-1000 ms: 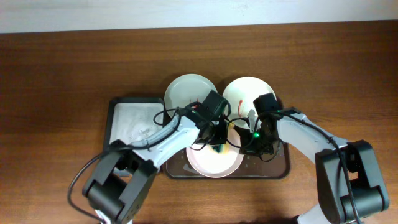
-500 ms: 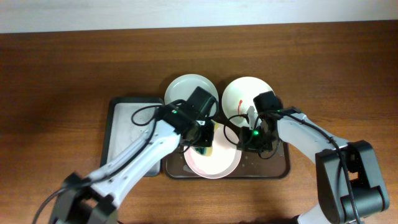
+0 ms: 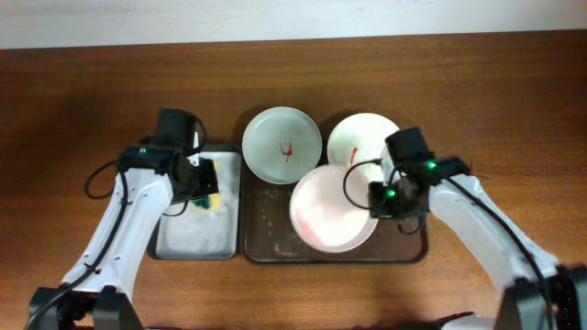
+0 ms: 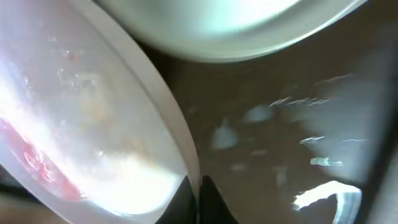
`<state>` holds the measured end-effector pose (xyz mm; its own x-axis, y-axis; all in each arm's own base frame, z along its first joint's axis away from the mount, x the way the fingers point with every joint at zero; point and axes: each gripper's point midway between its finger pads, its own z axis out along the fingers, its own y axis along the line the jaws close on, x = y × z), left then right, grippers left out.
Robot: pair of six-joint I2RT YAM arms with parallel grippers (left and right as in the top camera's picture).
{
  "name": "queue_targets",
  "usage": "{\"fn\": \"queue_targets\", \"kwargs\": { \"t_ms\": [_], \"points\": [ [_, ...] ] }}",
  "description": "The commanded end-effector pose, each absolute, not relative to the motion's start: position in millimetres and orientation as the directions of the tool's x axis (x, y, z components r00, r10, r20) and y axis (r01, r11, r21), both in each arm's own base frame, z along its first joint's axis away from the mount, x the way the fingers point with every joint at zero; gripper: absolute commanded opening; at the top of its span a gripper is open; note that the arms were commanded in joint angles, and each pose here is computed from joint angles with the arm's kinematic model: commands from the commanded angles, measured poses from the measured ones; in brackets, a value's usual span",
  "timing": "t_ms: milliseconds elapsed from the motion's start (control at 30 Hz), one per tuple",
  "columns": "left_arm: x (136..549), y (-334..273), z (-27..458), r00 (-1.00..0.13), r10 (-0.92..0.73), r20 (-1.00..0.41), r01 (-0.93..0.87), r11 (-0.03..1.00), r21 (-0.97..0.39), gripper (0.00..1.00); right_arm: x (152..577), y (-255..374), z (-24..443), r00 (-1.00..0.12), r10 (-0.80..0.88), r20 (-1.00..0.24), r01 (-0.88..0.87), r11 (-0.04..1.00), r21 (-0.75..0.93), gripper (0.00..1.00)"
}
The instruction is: Clean dirty plates on tray and stack at the side
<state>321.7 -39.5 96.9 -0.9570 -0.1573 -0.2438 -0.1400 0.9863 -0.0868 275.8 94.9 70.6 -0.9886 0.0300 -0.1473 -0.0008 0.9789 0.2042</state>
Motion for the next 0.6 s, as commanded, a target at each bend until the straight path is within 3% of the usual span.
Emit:
{"fn": "queue_targets", "kwargs": {
  "t_ms": [0,200,233,267,300,367,467,500,533,567],
  "points": [
    [312,-38,71,-0.964,-0.111,-0.240,-0.079,0.987,-0.139,0.00,296,57,113,-0.935,0.004,-0.355,0.021,0.999,-0.046,0.04],
    [302,-36,20,-0.951,-0.101,-0.292,-0.062,0.988,-0.141,0.00,304,61,167,-0.814,-0.211,-0.541,0.019,0.921,-0.388,0.04],
    [299,-35,16,-0.951,-0.101,-0.291,-0.062,0.988,-0.141,0.16,305,70,178,-0.780,-0.264,-0.568,0.013,0.900,-0.436,0.04],
    [299,-35,16,-0.952,-0.101,-0.290,-0.062,0.988,-0.141,0.43,306,76,186,-0.756,-0.294,-0.585,0.012,0.887,-0.461,0.04],
    [299,-35,16,-0.952,-0.102,-0.290,-0.063,0.988,-0.141,0.57,306,82,191,-0.738,-0.316,-0.597,0.011,0.878,-0.479,0.04],
    [293,-35,14,-0.959,-0.101,-0.264,-0.066,0.988,-0.138,0.63,303,96,211,-0.671,-0.393,-0.628,0.022,0.837,-0.547,0.04],
    [282,-35,11,-0.970,-0.101,-0.221,-0.072,0.989,-0.132,0.61,299,101,237,-0.589,-0.466,-0.661,0.103,0.767,-0.633,0.04],
    [281,-34,11,-0.970,-0.101,-0.220,-0.073,0.989,-0.132,0.44,298,102,242,-0.573,-0.474,-0.669,0.123,0.757,-0.642,0.04],
    [280,-34,10,-0.971,-0.101,-0.216,-0.073,0.989,-0.132,0.20,298,102,242,-0.571,-0.474,-0.670,0.126,0.756,-0.642,0.04],
    [279,-34,10,-0.973,-0.100,-0.210,-0.074,0.989,-0.131,0.07,299,101,242,-0.572,-0.474,-0.670,0.127,0.756,-0.643,0.04]
  ]
}}
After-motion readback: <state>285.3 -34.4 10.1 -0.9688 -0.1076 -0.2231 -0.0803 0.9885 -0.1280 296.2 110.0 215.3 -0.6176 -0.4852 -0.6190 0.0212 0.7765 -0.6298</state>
